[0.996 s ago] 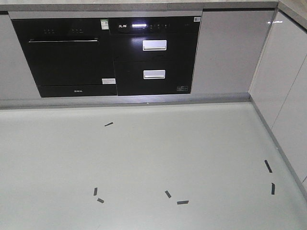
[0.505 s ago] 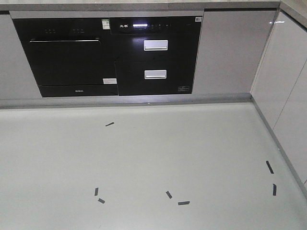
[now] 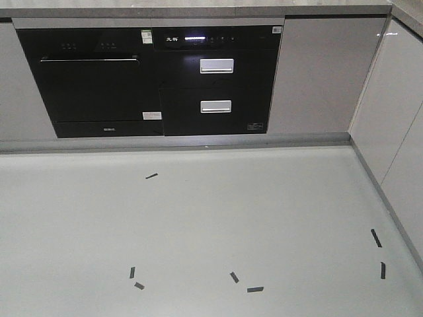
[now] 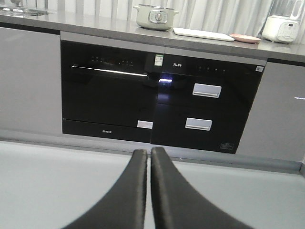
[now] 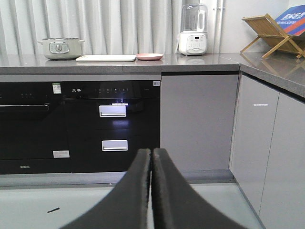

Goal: Transfer vegetables to tray and serve
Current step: 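Drive the base forward toward the counter with the pot and tray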

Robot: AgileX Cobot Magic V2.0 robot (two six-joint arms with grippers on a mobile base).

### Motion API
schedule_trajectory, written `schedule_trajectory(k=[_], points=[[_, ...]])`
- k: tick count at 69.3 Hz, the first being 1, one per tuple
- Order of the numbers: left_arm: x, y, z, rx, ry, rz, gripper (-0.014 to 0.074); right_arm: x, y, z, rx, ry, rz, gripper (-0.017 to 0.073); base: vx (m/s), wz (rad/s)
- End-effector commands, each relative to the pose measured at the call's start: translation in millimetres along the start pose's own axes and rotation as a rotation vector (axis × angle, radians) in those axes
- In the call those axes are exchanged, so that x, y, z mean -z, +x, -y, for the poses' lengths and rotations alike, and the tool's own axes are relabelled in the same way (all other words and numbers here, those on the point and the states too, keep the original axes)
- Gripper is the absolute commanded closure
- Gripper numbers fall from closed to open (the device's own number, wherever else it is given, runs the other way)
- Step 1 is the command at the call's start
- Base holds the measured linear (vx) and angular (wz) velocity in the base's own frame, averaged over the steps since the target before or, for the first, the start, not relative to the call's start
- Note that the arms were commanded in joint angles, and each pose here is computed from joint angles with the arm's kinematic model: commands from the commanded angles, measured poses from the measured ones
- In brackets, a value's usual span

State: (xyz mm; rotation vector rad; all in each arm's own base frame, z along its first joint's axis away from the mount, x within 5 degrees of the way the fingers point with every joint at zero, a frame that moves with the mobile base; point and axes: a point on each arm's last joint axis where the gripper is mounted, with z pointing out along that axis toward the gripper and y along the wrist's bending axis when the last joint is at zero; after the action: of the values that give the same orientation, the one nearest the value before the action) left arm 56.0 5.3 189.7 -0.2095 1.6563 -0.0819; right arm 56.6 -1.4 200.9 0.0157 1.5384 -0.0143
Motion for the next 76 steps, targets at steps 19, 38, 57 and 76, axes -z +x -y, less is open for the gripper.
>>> schedule_trajectory(k=[19, 38, 57, 76], points=[[-0.4, 2.1, 1.1, 0.016, 0.026, 0.05, 0.0599, 0.2, -1.1, -1.3, 0.016, -0.011, 0.06, 0.0561, 0.12, -0.06], [-0.4, 2.1, 1.1, 0.016, 0.026, 0.05, 0.0599, 0.2, -1.1, -1.3, 0.016, -0.011, 0.06, 0.0561, 0.1, 0.04], [-0.4, 2.1, 1.1, 0.016, 0.026, 0.05, 0.0599, 0.2, -1.1, -1.3, 0.016, -0.011, 0.06, 0.0561, 0.1, 0.09], [-0.4, 2.1, 1.1, 0.016, 0.026, 0.05, 0.0599, 0.2, -1.1, -1.3, 0.016, -0.011, 0.06, 0.0561, 0.12, -0.01]])
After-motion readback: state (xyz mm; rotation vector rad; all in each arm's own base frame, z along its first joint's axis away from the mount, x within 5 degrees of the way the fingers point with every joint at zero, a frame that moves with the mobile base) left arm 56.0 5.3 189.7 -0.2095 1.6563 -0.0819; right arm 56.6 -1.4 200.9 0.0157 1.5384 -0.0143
